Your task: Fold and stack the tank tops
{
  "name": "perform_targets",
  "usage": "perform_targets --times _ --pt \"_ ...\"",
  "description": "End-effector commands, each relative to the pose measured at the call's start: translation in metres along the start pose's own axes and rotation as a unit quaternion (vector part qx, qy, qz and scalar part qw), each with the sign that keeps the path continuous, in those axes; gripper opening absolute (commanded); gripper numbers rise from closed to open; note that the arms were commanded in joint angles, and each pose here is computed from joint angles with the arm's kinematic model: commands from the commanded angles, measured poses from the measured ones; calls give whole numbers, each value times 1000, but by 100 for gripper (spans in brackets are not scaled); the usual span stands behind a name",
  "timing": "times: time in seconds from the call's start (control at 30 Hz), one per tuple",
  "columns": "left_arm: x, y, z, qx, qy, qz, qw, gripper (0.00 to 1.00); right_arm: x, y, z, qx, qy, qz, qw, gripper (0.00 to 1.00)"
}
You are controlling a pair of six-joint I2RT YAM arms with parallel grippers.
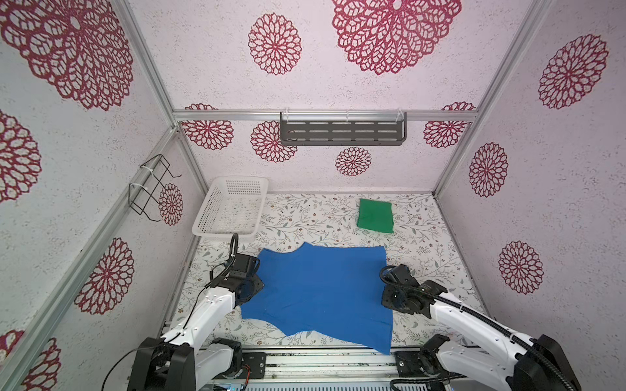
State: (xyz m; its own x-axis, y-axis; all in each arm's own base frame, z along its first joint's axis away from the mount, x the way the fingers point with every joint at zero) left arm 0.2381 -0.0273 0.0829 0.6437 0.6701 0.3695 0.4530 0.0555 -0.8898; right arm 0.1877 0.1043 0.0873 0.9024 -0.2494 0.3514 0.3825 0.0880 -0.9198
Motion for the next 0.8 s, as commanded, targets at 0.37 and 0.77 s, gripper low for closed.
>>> perform_targets --times 0.37,0.77 --pt "-44 25 -160 -60 178 67 980 37 61 36 30 12 -31 -20 999 28" --pt "-42 107 -170 6 175 79 981 35 80 94 38 -25 -70 17 997 26"
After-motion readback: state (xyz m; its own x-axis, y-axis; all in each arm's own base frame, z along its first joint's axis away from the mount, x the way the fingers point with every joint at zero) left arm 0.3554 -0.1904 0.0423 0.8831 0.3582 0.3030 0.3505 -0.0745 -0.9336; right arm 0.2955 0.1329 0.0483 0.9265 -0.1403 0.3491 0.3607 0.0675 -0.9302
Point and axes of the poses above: each gripper's point midway between its finger pads, its own y axis out along the fingers, its own z axis along the line the jaws close on, x = y × z, the point moved 3 cm from there along -y, back along the fingers, and after that the axes turned 2 degrees about -y, right-handed, at the moved point
